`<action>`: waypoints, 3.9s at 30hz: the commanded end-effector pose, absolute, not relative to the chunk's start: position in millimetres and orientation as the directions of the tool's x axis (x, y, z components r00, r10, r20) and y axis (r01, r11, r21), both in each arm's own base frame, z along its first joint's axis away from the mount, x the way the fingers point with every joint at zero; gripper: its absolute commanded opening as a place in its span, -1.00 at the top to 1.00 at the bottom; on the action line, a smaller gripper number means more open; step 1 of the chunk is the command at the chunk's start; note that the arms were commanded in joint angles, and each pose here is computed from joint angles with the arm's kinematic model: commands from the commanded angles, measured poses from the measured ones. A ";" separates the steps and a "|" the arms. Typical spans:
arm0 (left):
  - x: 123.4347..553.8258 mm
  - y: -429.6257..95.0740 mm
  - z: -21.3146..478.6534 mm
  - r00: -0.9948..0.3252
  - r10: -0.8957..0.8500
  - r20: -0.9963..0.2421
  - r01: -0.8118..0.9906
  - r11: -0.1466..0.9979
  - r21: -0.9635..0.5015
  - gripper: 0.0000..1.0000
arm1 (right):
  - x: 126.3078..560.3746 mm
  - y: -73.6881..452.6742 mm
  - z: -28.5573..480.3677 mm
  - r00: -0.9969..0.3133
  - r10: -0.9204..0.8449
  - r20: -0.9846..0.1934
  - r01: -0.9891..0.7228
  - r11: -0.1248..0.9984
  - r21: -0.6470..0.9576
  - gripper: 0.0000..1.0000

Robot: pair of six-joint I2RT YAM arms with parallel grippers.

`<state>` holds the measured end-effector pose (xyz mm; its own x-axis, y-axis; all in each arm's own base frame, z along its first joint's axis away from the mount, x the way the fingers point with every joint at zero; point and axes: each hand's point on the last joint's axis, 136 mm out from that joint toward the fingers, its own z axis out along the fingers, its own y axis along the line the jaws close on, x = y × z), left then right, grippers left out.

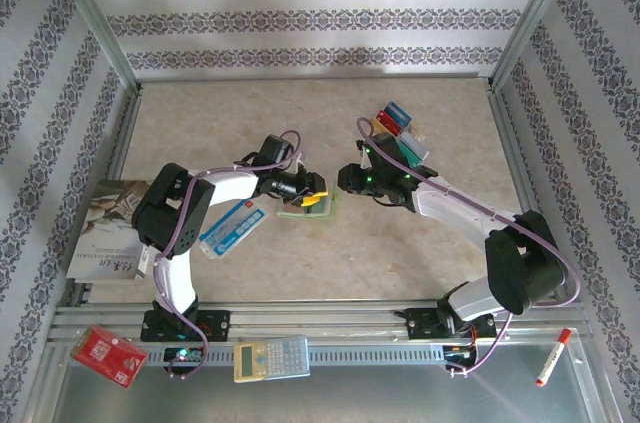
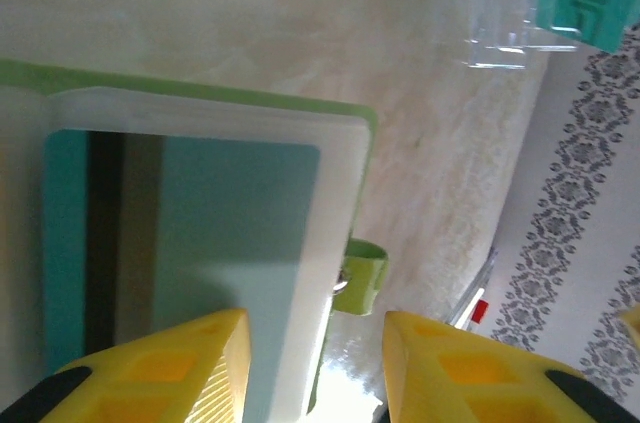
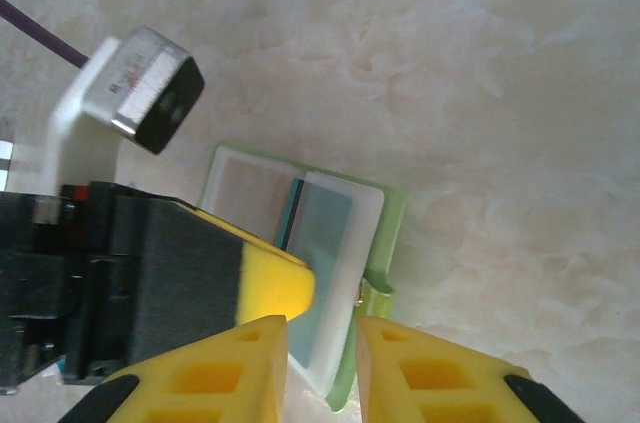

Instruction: Take the credit cards out of the card holder

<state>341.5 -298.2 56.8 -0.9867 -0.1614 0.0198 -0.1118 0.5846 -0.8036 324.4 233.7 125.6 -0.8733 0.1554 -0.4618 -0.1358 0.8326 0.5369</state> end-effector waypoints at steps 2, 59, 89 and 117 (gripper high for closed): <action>339.4 -296.2 56.3 -0.988 -0.155 0.001 -0.099 0.624 -0.775 0.22 | 331.7 238.8 134.0 -0.861 0.153 -0.485 -0.157 0.828 0.539 0.46; 339.4 -257.7 29.1 -0.975 -0.222 0.034 -0.181 0.686 -0.705 0.55 | 313.0 268.5 8.0 -0.979 0.079 -0.186 -0.027 0.862 0.506 0.62; 338.5 -262.6 41.8 -0.989 -0.147 -0.015 -0.087 0.660 -0.747 0.73 | 312.2 273.3 3.6 -0.985 0.075 -0.155 -0.022 0.838 0.546 0.62; 339.9 -211.3 62.6 -0.978 -0.158 -0.137 -0.040 0.785 -0.618 0.91 | 315.4 263.6 7.2 -0.980 0.098 -0.173 -0.007 0.854 0.521 0.61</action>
<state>337.1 -232.8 52.5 -0.9854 -0.1462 -0.0870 -0.0482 0.7306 -0.6811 320.0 279.9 18.9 -0.9770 0.0863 -0.1949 -0.0415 0.8197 0.5712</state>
